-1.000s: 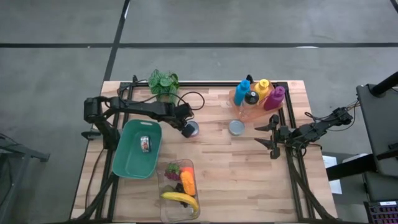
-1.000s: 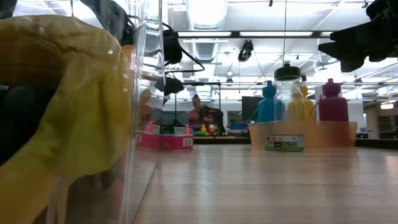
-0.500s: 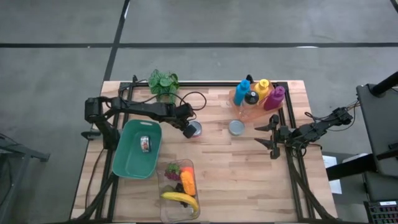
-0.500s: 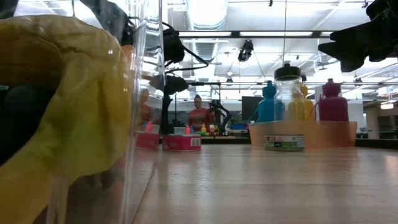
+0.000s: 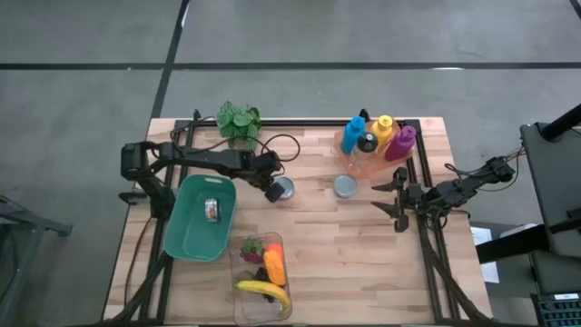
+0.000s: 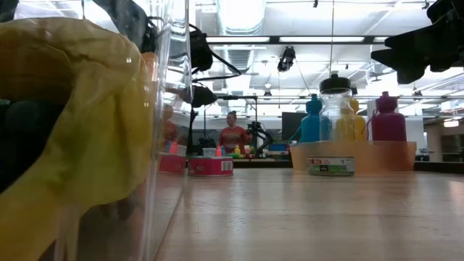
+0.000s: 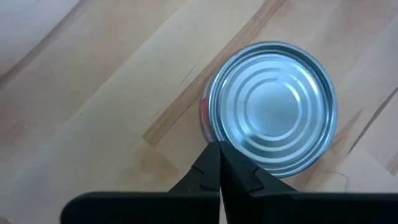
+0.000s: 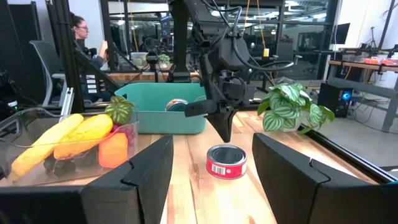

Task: Pick & Place Food Item
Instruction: Put the red tuna can into the blue bin

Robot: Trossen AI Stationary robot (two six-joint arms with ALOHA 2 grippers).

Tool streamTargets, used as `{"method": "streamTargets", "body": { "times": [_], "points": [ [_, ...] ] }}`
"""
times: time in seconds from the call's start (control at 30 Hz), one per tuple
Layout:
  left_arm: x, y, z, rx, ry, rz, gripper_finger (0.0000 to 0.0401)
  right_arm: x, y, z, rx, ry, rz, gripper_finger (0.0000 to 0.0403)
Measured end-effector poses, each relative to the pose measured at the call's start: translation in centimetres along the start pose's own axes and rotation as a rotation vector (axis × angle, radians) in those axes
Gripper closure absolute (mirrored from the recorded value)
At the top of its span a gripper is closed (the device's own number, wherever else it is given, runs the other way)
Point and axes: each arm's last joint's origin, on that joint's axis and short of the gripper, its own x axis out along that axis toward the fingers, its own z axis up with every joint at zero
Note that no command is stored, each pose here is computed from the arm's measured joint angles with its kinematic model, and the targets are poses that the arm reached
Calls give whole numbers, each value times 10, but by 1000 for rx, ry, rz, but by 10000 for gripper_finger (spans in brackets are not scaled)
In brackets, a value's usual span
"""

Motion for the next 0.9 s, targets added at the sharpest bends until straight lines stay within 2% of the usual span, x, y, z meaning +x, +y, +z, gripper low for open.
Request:
{"method": "streamTargets", "body": {
  "times": [0.9],
  "points": [
    [14,-4,-4,41,41,-3,401,0,0,0,0,0,0,186]
  ]
}}
